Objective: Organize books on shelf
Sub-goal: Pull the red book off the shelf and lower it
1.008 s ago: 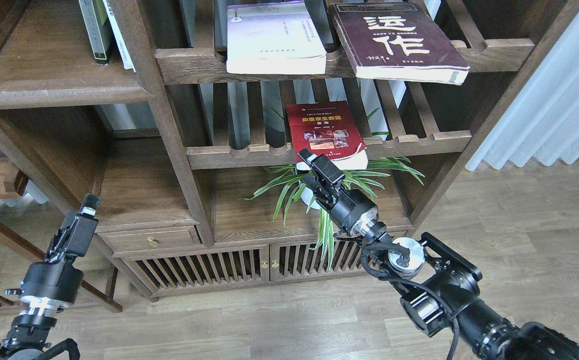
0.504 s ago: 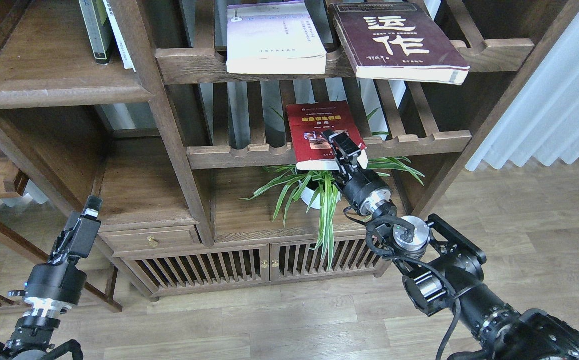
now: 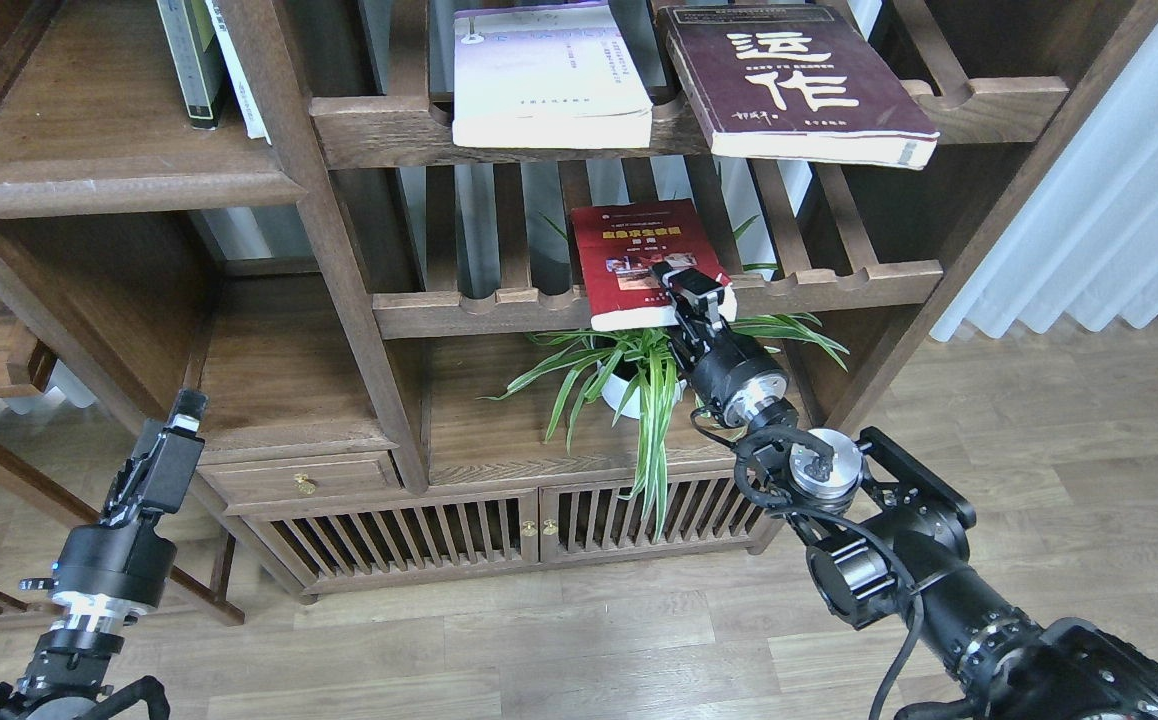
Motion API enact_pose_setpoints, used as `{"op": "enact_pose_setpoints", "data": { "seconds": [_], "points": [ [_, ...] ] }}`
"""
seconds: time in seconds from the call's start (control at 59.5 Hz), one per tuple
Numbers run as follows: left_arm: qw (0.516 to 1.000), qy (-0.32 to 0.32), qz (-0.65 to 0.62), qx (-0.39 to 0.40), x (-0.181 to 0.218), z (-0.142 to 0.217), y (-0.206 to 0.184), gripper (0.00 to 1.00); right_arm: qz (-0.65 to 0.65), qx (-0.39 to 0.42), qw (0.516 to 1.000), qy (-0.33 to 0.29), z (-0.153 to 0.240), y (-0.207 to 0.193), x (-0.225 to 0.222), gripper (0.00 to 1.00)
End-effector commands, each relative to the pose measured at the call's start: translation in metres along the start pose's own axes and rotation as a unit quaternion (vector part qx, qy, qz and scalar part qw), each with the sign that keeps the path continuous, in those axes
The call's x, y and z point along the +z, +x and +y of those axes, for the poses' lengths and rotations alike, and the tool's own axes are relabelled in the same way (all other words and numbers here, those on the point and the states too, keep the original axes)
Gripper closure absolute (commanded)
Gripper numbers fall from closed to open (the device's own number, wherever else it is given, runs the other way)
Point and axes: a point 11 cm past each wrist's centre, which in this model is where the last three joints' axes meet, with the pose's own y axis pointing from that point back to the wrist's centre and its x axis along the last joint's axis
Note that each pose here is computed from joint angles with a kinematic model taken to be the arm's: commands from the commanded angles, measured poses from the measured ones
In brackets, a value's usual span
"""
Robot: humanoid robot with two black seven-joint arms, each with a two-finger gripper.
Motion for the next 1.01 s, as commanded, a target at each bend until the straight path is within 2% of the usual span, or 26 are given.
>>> {"op": "enact_pose_setpoints", "data": {
  "seconds": [0.0, 0.118, 0.302, 0.403, 0.487, 0.79, 0.991],
  "points": [
    [1.0, 0.0, 0.0, 0.001, 0.0, 0.001, 0.0, 0.0, 0.0, 0.004, 1.0, 0.0, 0.003, 0.005, 0.001, 0.86],
    [1.0, 0.001, 0.001, -0.001, -0.002, 0.0, -0.001, 0.0, -0.006, -0.007, 1.0, -0.007, 0.01, 0.011, 0.008, 0.94],
    [1.0, 0.012, 0.02, 0.003, -0.016, 0.001, -0.002, 0.0, -0.011, -0.064, 0.996, -0.054, 0.044, 0.027, 0.045, 0.96],
    [0.999, 0.019, 0.034, 0.007, -0.023, 0.003, -0.002, 0.0, -0.037, -0.098, 0.992, -0.069, 0.062, 0.021, 0.066, 0.96],
    [0.998, 0.049, 0.039, 0.005, -0.039, 0.008, -0.005, 0.0, -0.06, -0.132, 0.987, -0.073, 0.078, 0.014, 0.077, 0.96],
    [0.995, 0.085, 0.049, 0.004, -0.048, 0.013, -0.005, 0.0, -0.077, -0.076, 0.978, -0.179, 0.144, 0.061, 0.137, 0.96],
    [0.964, 0.148, 0.216, 0.046, -0.085, 0.03, -0.013, 0.0, -0.081, -0.067, 0.971, -0.213, 0.154, 0.068, 0.148, 0.96]
  ]
}}
